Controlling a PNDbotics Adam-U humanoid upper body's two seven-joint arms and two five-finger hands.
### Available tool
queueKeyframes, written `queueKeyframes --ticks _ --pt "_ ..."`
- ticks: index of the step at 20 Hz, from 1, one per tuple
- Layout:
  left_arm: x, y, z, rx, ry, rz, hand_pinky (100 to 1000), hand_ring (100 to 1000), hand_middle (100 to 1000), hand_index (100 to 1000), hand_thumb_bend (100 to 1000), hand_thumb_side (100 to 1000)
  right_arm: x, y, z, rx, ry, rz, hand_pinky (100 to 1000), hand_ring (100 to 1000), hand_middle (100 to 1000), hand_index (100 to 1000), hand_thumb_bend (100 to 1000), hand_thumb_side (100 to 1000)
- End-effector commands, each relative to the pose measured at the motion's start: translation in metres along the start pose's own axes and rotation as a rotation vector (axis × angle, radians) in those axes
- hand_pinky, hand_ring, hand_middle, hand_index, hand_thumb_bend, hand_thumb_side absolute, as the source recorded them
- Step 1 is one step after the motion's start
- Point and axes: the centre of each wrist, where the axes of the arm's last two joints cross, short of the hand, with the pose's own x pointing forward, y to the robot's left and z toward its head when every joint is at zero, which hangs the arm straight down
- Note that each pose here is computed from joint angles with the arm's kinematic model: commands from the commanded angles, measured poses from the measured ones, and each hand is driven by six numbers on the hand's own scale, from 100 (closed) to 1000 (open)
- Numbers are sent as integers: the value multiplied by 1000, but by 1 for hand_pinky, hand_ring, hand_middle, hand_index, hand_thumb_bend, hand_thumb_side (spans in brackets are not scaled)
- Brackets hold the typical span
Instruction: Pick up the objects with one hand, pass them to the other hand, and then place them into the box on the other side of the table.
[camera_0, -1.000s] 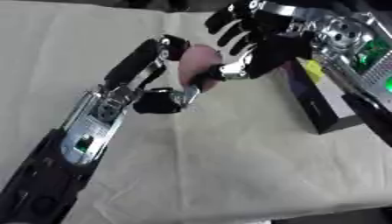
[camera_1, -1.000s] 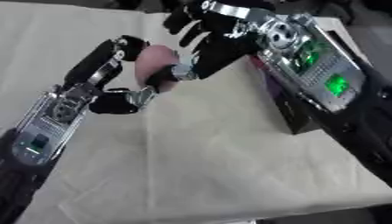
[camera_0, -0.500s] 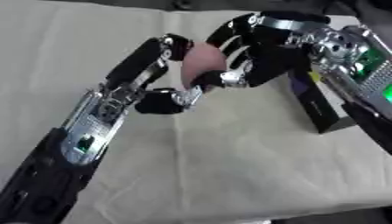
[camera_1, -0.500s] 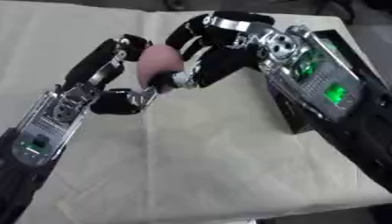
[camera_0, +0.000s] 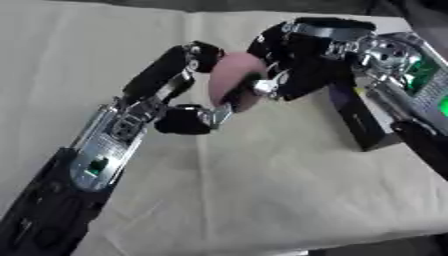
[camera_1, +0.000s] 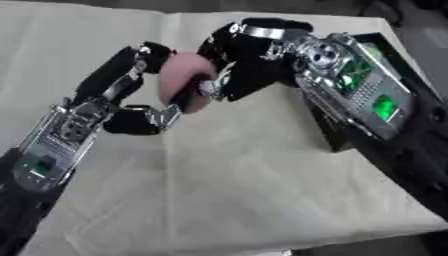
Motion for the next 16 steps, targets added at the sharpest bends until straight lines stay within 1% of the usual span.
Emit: queueKeyframes --ticks 1,3,5,7,8,9,10,11,12,13,14,16 --pt "7 4 -6 5 -38 -14 741 597 465 416 100 543 4 -8 6 -15 -15 24 681 617 433 524 104 100" --pt "7 3 -7 4 -38 -12 741 597 466 422 100 565 4 -8 6 -12 -20 25 674 597 395 496 100 100" --pt "7 2 -6 10 -29 -4 743 597 469 455 100 552 3 -8 6 -12 -21 28 669 585 383 487 100 100" --pt "5 1 -6 19 -9 6 747 601 480 511 100 528 3 -8 7 -17 -19 30 664 576 375 480 114 100" --pt "4 1 -5 24 5 12 751 608 495 551 100 528 2 -9 7 -21 -18 29 662 573 373 477 119 100" --pt "3 0 -4 31 20 19 756 618 514 605 100 495 2 -9 7 -25 -17 28 660 571 370 474 124 100" --pt "2 -1 -4 40 36 24 760 627 526 631 100 489 2 -9 7 -29 -16 26 659 569 368 473 130 100" --pt "2 -1 -3 51 51 25 765 640 542 655 100 509 2 -10 8 -33 -15 25 658 568 367 471 134 100" --pt "1 -1 -3 60 67 21 780 671 580 709 100 624 1 -10 8 -38 -14 24 656 566 364 469 140 100" --pt "0 -2 -2 67 81 14 788 696 608 744 100 717 1 -11 8 -42 -14 24 654 564 362 467 143 100" --pt "-1 -2 -1 76 101 4 794 717 629 772 142 787 1 -11 9 -48 -13 24 653 563 361 466 148 100" --pt "-4 -2 1 97 147 -16 797 734 651 794 190 848 0 -13 10 -61 -11 23 651 561 360 464 152 100"
